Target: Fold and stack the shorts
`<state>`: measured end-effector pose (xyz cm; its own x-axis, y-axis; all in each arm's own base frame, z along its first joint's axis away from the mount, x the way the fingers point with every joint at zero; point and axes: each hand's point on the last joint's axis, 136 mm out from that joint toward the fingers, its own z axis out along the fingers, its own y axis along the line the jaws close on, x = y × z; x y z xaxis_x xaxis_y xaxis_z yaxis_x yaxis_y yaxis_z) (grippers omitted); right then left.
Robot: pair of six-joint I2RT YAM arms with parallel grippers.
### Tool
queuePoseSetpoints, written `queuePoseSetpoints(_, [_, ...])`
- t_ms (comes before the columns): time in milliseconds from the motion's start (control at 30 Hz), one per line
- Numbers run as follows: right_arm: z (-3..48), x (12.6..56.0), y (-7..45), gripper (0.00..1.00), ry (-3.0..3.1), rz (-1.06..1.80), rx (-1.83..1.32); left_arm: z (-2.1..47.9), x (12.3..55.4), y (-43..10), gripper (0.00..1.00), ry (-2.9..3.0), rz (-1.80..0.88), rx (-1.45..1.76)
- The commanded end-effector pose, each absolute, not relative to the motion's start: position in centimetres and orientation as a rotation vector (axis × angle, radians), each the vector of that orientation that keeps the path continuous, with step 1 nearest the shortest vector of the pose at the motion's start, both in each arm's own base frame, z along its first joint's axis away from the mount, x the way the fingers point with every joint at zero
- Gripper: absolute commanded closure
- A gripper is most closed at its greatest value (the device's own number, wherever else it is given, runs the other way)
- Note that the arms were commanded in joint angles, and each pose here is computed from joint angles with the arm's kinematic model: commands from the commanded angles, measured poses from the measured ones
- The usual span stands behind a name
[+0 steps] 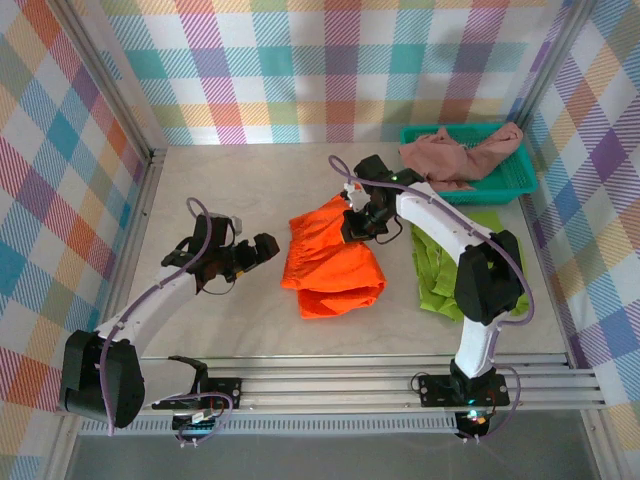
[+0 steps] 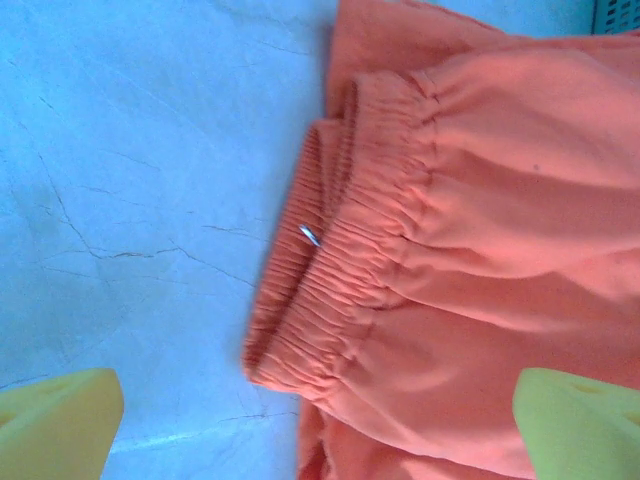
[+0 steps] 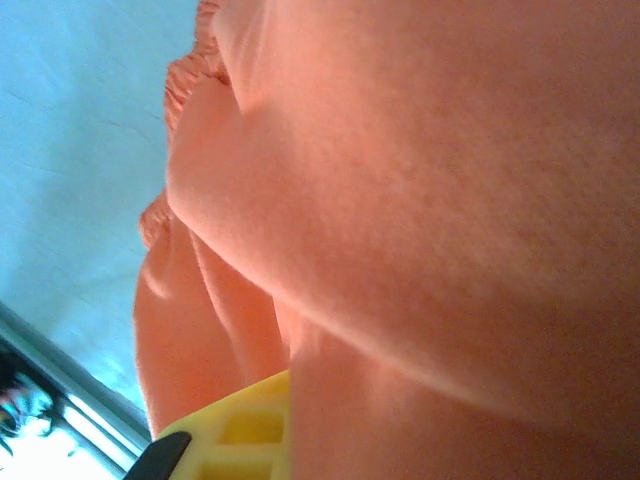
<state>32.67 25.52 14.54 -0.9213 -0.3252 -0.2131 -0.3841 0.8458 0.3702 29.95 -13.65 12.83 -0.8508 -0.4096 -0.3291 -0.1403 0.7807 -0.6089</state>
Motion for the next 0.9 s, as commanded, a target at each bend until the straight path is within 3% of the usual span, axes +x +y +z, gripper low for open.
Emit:
queuePoseSetpoints(0, [15.8,30.8,21.2,1.00,2.966,0.336,-0.640,12.2,29.3,-13.5,0.00,2.543,-0.806,-0.430])
queuePoseSetpoints(400, [19.9,31.2,15.6,1.00,2.990,-0.047,-0.572,12.6,29.3,-13.7,0.00,2.516,-0.843,-0.431])
queuePoseSetpoints(867, [25.3,30.9,10.9,1.00,2.962,-0.160,-0.404,12.8,29.2,-14.1,0.00,2.507,-0.872,-0.413])
